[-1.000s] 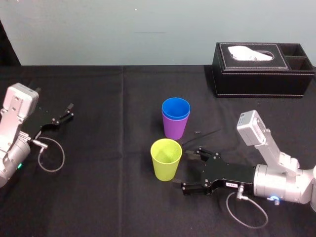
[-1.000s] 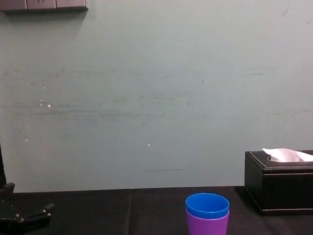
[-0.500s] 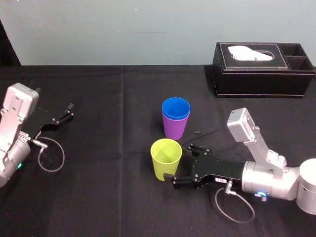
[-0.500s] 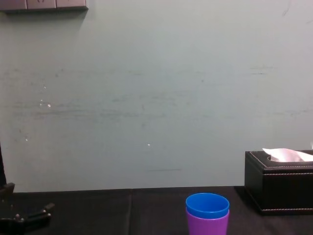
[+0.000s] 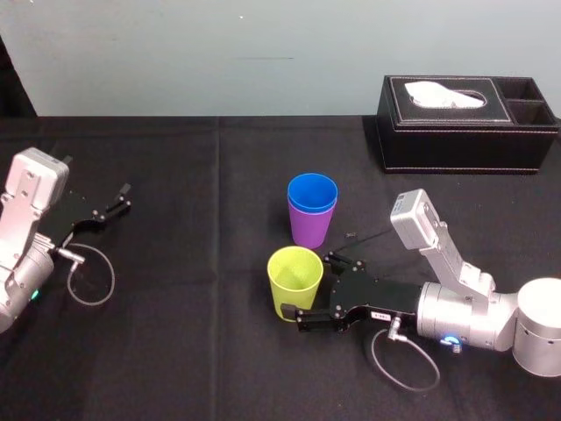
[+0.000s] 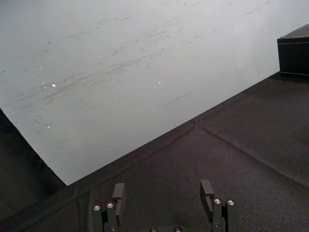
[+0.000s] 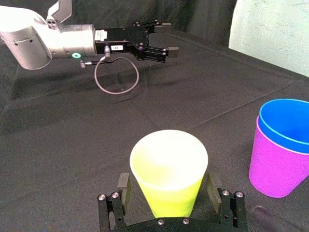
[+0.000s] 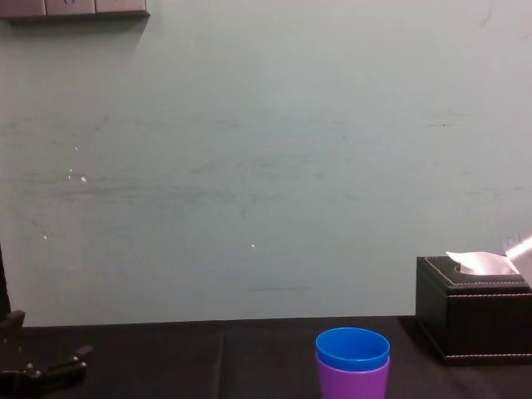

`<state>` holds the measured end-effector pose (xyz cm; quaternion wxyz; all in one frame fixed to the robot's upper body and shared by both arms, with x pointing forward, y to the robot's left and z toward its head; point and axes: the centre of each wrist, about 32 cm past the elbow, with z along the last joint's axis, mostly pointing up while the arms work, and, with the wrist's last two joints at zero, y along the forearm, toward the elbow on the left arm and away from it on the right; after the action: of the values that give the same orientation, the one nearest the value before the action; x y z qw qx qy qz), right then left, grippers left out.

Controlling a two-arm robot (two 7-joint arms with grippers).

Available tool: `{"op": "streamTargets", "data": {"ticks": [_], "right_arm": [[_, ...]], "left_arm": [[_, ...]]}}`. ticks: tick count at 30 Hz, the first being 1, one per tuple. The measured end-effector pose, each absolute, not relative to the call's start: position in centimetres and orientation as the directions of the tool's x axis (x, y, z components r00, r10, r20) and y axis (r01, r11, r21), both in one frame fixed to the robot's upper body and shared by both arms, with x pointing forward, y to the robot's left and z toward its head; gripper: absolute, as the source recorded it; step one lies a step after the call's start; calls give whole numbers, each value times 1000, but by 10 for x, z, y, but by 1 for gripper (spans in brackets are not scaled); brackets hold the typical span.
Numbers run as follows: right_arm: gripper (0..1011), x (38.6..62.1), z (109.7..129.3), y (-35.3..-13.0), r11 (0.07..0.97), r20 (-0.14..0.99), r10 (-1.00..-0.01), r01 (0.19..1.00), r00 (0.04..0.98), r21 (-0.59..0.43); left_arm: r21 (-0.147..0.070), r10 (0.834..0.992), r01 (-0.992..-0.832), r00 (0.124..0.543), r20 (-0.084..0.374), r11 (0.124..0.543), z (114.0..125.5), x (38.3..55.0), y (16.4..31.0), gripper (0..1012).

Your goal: Stack the three plastic cups sequentially using one hand.

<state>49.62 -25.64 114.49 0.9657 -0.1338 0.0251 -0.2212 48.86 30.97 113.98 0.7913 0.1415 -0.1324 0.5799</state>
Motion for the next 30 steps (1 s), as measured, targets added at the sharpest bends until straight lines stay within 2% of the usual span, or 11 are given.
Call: {"op": "streamTargets", "data": {"ticks": [20,25,26,29,30], "right_arm": [[998,498,1144,-255,867,15,-434,422,901,-264],[908,497,1144,-255,867,15,-434,422,901,-264],[862,497,1144,-255,867,15,-434,422,901,-264],[812,497,1144,-255,867,15,-434,422,901,-264],[760,497,1144,-255,867,15,-434,422,901,-264]], "left_arm": [[70,880,-955,292,374,287,1140,489,310,1011],[70,880,-955,292,374,287,1140,489,310,1011],[70,880,-955,292,374,287,1140,489,310,1011],[70,880,-955,292,374,287,1140,489,310,1011],[70,880,-955,292,374,287,1140,489,310,1011]]}}
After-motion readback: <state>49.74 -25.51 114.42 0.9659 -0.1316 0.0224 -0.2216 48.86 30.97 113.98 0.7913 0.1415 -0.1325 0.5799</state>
